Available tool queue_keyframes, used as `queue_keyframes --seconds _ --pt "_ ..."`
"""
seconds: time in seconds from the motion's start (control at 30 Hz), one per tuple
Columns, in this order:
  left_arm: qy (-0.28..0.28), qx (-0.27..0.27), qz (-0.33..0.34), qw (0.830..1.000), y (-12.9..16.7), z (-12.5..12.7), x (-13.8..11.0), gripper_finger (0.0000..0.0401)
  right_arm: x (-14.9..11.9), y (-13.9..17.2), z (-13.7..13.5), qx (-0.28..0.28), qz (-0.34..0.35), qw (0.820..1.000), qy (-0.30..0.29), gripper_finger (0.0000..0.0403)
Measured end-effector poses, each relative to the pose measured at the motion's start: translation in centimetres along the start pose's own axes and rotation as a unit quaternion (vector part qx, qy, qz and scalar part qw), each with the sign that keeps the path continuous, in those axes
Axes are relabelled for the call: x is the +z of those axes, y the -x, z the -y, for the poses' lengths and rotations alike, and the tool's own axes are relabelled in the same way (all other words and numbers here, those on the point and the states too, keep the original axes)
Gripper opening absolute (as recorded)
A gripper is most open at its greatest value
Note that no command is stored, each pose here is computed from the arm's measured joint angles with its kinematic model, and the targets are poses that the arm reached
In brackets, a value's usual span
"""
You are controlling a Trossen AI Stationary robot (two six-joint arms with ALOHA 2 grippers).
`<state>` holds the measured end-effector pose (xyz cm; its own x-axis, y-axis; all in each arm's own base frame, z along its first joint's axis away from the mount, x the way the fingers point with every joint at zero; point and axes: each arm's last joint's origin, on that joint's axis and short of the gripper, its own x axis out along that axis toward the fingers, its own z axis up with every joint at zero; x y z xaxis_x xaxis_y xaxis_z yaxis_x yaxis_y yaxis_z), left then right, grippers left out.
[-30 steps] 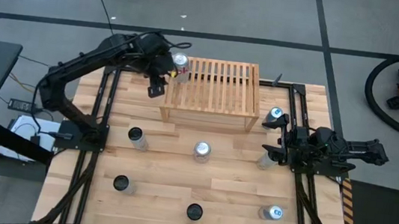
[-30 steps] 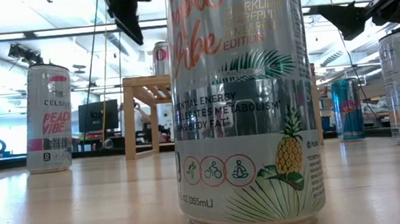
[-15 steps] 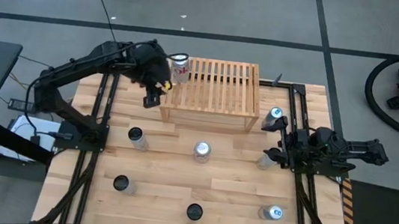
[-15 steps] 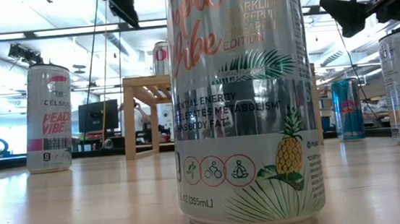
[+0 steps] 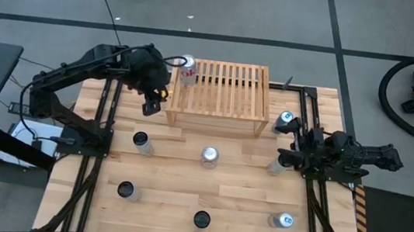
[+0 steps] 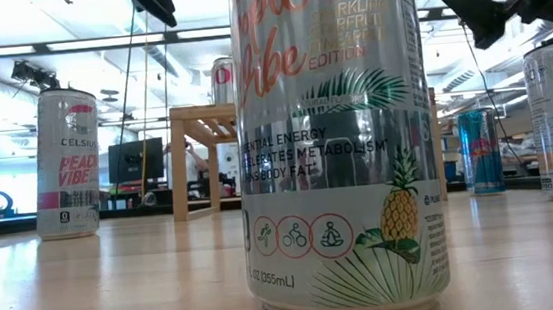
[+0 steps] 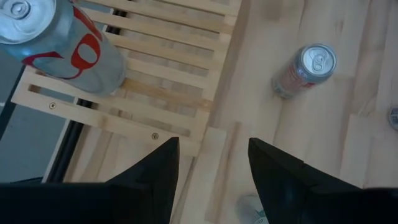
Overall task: Place canned beverage on shelf
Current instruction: Put the top blue soda can on the shelf
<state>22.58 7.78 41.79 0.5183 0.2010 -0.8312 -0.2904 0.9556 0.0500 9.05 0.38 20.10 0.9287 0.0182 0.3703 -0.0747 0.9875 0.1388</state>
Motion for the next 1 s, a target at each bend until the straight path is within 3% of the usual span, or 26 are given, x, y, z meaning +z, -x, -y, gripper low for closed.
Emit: queue_keyframes --seconds 0.17,0.57,1.0 --pt "-0.002 0.001 0.010 1.000 -0.2 0.0 0.3 0.0192 0.4 0.0 0.1 -0.019 0.024 0.999 -0.012 0.0393" --pt "-0.006 0.002 0.031 1.000 -0.2 0.0 0.7 0.0192 2.1 0.2 -0.1 0.004 0.111 0.987 -0.117 0.0393" --pt "-0.002 0.002 0.036 0.999 -0.2 -0.1 0.8 0.0192 2.3 0.3 -0.2 0.007 0.123 0.984 -0.128 0.0393"
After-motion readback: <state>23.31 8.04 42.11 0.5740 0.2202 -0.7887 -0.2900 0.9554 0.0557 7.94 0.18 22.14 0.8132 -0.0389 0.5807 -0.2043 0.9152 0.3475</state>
